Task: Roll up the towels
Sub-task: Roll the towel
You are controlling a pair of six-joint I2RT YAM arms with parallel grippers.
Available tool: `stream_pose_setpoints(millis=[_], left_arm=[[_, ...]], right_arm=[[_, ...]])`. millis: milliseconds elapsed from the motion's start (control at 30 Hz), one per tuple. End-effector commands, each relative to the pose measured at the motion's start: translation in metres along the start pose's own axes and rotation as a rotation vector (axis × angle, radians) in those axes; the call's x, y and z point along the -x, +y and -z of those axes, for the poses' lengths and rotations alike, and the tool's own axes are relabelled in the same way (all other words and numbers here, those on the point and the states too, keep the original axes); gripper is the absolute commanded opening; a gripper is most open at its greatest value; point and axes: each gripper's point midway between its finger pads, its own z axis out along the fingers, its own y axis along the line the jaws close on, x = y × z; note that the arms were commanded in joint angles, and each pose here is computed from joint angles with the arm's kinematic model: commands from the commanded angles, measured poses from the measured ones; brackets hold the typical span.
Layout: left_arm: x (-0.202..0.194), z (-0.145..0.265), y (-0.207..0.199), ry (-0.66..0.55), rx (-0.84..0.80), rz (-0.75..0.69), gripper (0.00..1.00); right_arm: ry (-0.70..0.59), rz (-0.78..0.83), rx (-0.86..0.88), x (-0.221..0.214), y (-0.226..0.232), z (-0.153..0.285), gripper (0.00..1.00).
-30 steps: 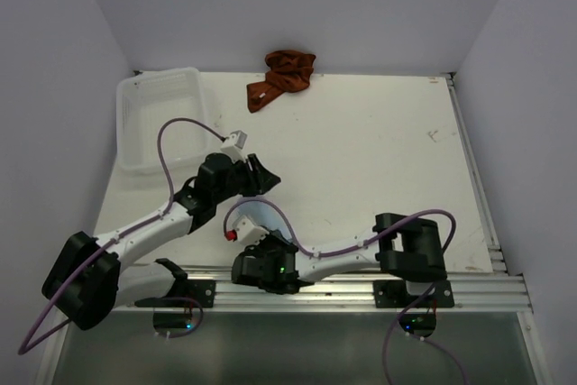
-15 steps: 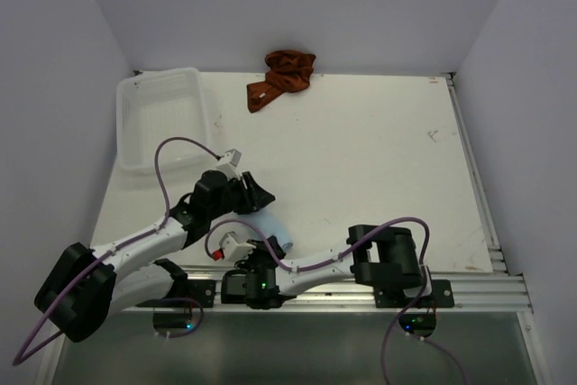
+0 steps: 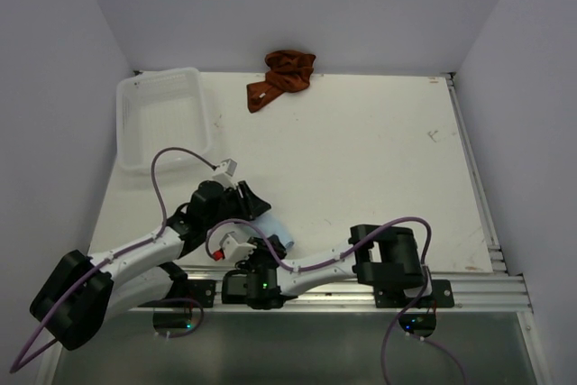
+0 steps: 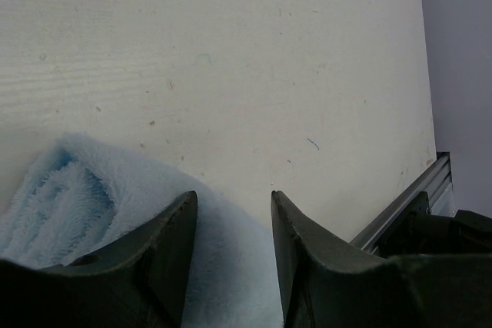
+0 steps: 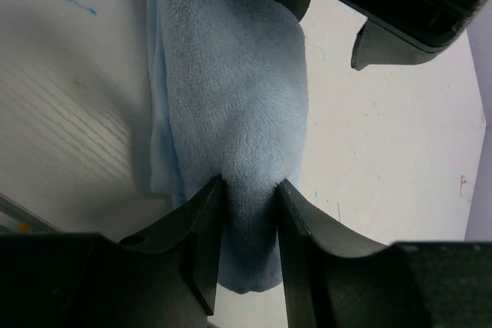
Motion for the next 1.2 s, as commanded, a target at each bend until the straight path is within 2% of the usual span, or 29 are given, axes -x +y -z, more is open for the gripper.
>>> stream_pose_setpoints(millis=[0,167,333,533,567,600,667,700,767,1000,1167], left_arm=[[-0.006,0.001,0.005,-0.005,0.009,0.018,0.48],[-0.007,0.003,0.012,-0.010,0.030,0.016,0.48],[-0.008,0.002,0.012,-0.007,0.030,0.013,0.48],[-0.012,0.003,0.016,-0.004,0.040,0.016,0.48],[-0.012,0.003,0.016,-0.005,0.039,0.015,0.48],[-0.012,0.003,0.017,-0.005,0.038,0.018,0.48],[-0.014,0.003,0.018,-0.005,0.038,0.021,0.48],[-0.014,0.003,0.018,-0.003,0.037,0.020,0.48],[-0.015,0.004,0.019,0.000,0.038,0.021,0.48],[-0.014,0.005,0.019,-0.006,0.040,0.015,0.48],[-0.016,0.007,0.020,-0.005,0.041,0.019,0.48]], right_arm=[[-0.034,-0.091,0.038,0.016,-0.013,0.013,0.37],[-0.064,-0.167,0.079,0.028,-0.028,0.026,0.50],[-0.093,-0.260,0.226,0.028,-0.026,0.040,0.54],[-0.149,-0.516,0.421,0.037,-0.048,0.055,0.58],[-0.144,-0.569,0.515,0.040,-0.041,0.060,0.59],[-0.130,-0.637,0.521,0.035,-0.056,0.050,0.59],[-0.138,-0.727,0.631,0.041,-0.056,0.051,0.61],[-0.099,-0.781,0.641,0.029,-0.060,0.036,0.63],[-0.101,-0.869,0.685,0.032,-0.067,0.031,0.63],[-0.004,-0.954,0.780,0.009,-0.051,0.007,0.64],[0.029,-0.952,0.835,0.007,-0.030,0.002,0.65]])
